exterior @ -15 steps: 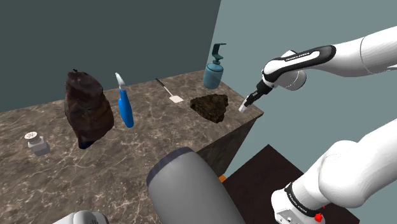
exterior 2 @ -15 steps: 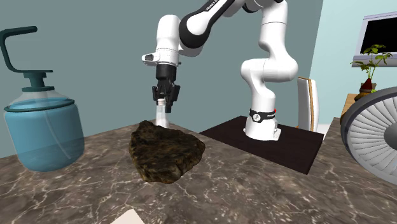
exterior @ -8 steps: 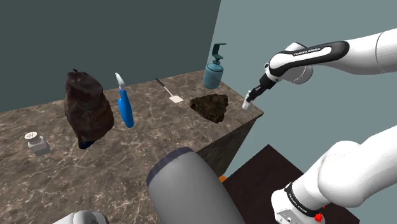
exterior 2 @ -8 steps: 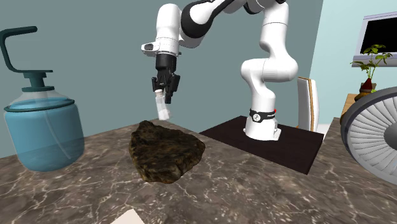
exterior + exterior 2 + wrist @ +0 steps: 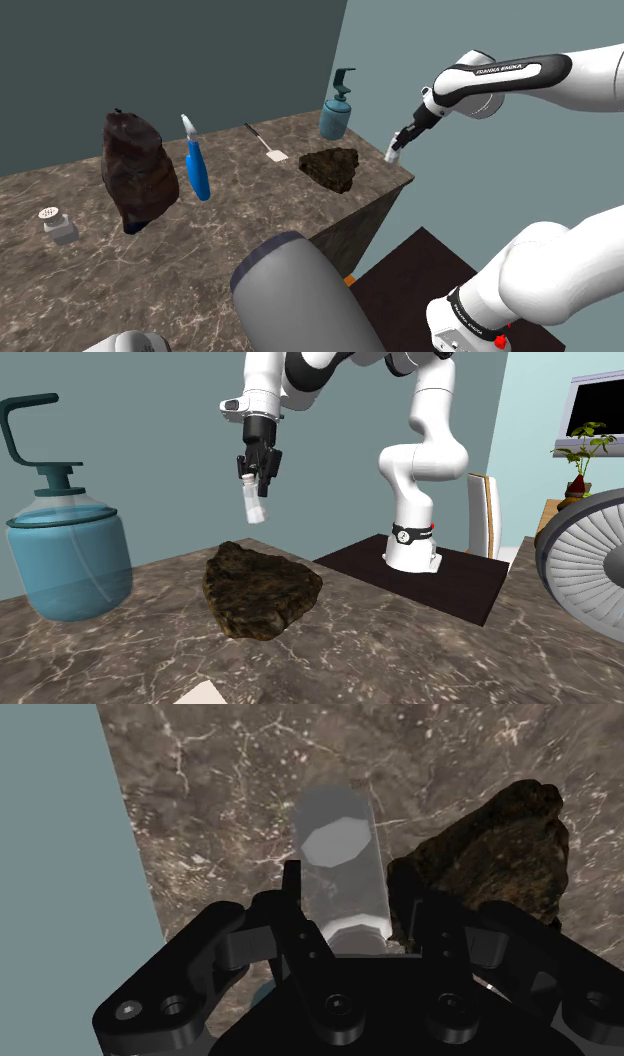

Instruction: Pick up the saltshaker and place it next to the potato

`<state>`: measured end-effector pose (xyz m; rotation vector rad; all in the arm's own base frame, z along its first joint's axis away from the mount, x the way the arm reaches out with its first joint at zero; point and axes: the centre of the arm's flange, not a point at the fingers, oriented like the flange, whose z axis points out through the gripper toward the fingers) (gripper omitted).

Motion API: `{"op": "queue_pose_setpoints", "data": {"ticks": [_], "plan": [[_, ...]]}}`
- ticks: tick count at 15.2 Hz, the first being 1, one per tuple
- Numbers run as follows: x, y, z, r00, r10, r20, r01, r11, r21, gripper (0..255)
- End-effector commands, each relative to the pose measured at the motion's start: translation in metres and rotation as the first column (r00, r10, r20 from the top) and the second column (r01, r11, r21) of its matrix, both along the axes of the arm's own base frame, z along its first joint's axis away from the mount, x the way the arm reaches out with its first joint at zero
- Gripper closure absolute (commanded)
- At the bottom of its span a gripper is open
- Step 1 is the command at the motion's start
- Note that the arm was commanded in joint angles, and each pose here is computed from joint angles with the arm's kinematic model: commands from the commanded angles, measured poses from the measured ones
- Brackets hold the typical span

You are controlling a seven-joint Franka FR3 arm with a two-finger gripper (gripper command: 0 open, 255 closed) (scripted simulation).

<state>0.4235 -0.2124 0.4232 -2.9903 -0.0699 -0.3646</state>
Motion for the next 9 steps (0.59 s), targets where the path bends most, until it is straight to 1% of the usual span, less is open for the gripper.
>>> {"op": "queue_pose_setpoints", "data": {"ticks": [1,9], "plan": [[0.000,0.000,0.011,1.000,0.000,0.000,0.000,1.000,0.000,255],[0.000,0.000,0.053,1.000,0.000,0.000,0.000,1.000,0.000,255]]}}
